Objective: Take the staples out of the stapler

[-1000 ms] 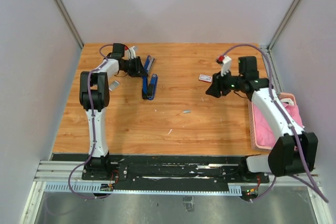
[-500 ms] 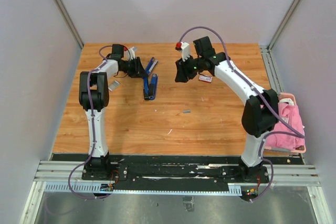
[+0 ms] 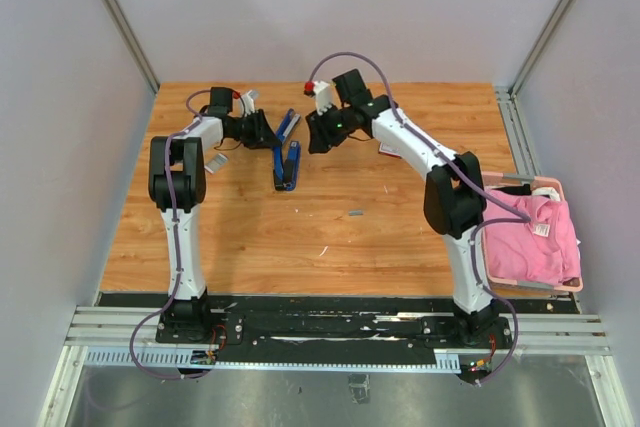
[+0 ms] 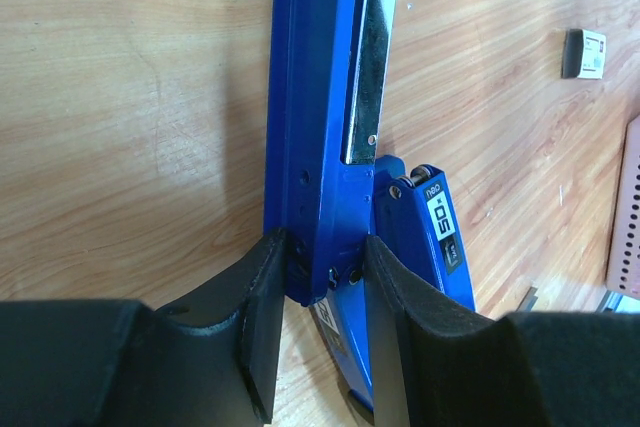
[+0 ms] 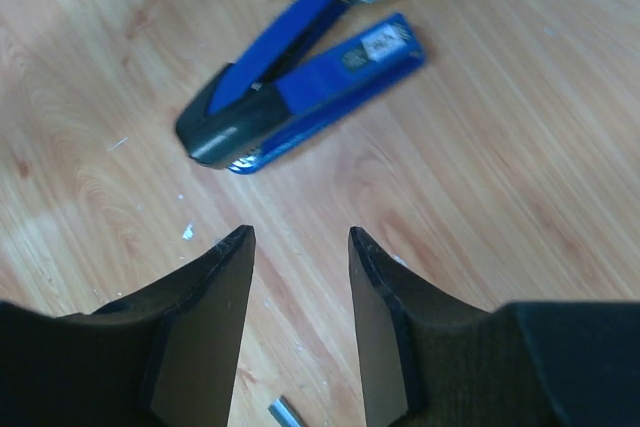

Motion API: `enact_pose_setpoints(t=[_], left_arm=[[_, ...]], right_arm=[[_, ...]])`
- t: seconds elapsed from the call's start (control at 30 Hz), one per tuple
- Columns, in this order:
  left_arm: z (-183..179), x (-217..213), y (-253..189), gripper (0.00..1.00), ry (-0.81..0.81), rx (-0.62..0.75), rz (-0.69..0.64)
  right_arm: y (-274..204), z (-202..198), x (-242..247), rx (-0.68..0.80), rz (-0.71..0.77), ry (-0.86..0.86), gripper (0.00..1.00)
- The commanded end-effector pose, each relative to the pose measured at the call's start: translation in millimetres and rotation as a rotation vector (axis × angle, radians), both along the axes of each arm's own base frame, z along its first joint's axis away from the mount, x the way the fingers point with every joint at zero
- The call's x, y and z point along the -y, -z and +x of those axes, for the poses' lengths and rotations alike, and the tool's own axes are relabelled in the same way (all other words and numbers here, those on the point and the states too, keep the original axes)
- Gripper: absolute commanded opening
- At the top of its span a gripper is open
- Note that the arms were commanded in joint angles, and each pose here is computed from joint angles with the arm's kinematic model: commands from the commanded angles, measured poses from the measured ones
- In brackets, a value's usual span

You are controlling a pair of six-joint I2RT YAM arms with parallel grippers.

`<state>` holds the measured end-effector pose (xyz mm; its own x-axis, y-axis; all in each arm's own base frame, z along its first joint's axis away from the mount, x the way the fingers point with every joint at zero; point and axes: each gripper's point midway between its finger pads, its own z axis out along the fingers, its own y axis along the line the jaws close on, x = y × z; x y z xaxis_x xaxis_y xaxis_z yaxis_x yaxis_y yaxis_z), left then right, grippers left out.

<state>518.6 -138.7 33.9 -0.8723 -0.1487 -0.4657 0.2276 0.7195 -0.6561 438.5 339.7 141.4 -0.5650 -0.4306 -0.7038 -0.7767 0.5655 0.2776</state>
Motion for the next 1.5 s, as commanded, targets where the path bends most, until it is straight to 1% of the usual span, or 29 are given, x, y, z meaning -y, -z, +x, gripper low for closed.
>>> enact_pose_setpoints(t=[0.0, 0.1, 0.2, 0.33, 0.5, 0.67, 0.77, 0.93, 1.3, 1.4, 1.47], left_arm=[[-26, -5, 36, 0.0, -0.026, -0.149, 0.029], [-28, -1, 33, 0.0, -0.031, -0.162, -0.001], [-28, 1, 32, 0.0, -0.036, -0.164, -0.022], [-31, 2, 34, 0.0, -0.027, -0.176, -0.037], [-32, 2, 35, 0.0, -0.024, -0.179, -0.045], [-32, -1, 33, 0.0, -0.028, -0.177, -0.054], [-33, -1, 34, 0.0, -0.029, -0.178, -0.056], [-32, -1, 36, 0.0, -0.035, -0.182, -0.061], [-33, -3, 41, 0.0, -0.06, -0.193, -0.061], [-33, -3, 40, 0.0, -0.062, -0.191, -0.062], [-33, -4, 40, 0.0, -0.064, -0.191, -0.06]], right_arm=[[-15, -34, -54, 0.197, -0.007, -0.199, 0.46], [-6, -40, -68, 0.3, -0.106, -0.234, 0.51], [7, -42, -80, 0.357, -0.197, -0.25, 0.54], [14, -41, -92, 0.379, -0.227, -0.241, 0.56], [28, -46, -106, 0.353, -0.237, -0.25, 0.58], [45, -45, -113, 0.295, -0.246, -0.191, 0.6], [50, -45, -118, 0.296, -0.26, -0.176, 0.62], [61, -46, -123, 0.298, -0.284, -0.158, 0.63], [91, -44, -118, 0.248, -0.34, -0.079, 0.63], [94, -53, -121, 0.206, -0.316, -0.098, 0.63], [94, -66, -129, 0.161, -0.269, -0.156, 0.61]])
